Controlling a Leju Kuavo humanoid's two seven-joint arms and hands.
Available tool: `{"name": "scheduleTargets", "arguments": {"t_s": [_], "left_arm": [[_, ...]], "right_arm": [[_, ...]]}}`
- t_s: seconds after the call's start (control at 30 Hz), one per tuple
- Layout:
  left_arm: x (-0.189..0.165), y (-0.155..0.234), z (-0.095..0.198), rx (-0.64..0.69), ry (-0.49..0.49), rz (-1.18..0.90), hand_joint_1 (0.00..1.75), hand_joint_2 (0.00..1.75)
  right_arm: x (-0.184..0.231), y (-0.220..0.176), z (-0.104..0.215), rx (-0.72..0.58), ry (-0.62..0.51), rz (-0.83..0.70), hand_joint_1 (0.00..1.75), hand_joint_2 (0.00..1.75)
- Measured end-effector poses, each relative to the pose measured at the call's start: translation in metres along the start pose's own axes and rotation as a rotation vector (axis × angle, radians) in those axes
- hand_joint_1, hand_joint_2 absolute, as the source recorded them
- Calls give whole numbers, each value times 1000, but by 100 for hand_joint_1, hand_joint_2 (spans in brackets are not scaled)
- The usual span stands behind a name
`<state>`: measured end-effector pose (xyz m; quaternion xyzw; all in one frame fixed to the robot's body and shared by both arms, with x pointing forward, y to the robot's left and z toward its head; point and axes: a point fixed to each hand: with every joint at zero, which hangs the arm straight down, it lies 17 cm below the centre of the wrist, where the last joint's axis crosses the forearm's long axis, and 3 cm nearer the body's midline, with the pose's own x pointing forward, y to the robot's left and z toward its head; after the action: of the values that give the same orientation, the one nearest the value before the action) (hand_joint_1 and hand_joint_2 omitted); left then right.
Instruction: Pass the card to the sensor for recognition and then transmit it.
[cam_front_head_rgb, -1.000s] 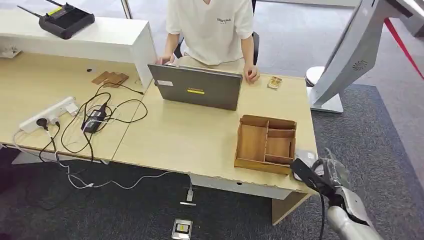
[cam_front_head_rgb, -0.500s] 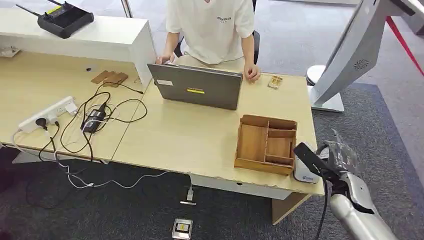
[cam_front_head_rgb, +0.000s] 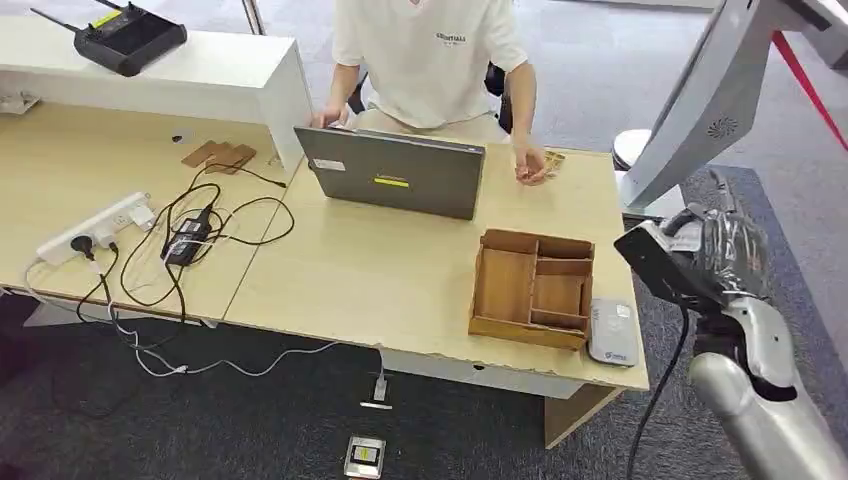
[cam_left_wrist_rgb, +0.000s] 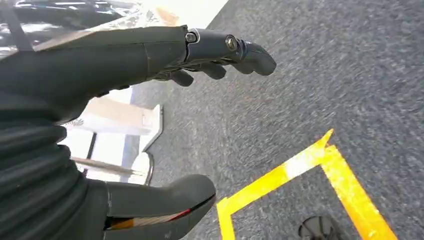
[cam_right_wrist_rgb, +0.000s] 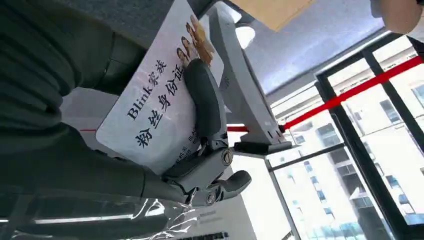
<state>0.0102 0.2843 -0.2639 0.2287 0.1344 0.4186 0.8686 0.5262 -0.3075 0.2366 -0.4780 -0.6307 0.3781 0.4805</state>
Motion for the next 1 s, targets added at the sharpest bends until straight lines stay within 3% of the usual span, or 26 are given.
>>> {"name": "scheduleTargets", "arguments": {"t_s": [0.27,0.5,0.73,0.77,0.9,0.97,1.0], "left_arm": [[8,-9,5,-25,-1,30,0,175],[18,-7,4,-37,4,24,0,175],[21,-2,2,-23,8,26,0,175],[21,-2,2,-21,10,26,0,175],[21,-1,1,-17,19,30,0,175],[20,0,1,-12,23,35,0,175],[20,1,1,-11,24,37,0,175]], "right_arm": [[35,-12,-14,18,-91,36,166,175],[71,-23,-58,39,-156,71,162,175],[88,-21,-98,53,-151,81,175,175],[89,-22,-103,54,-145,84,166,175],[93,-13,-115,76,-126,91,168,175],[94,-8,-118,89,-117,90,161,175],[92,-4,-120,98,-108,92,133,175]]}}
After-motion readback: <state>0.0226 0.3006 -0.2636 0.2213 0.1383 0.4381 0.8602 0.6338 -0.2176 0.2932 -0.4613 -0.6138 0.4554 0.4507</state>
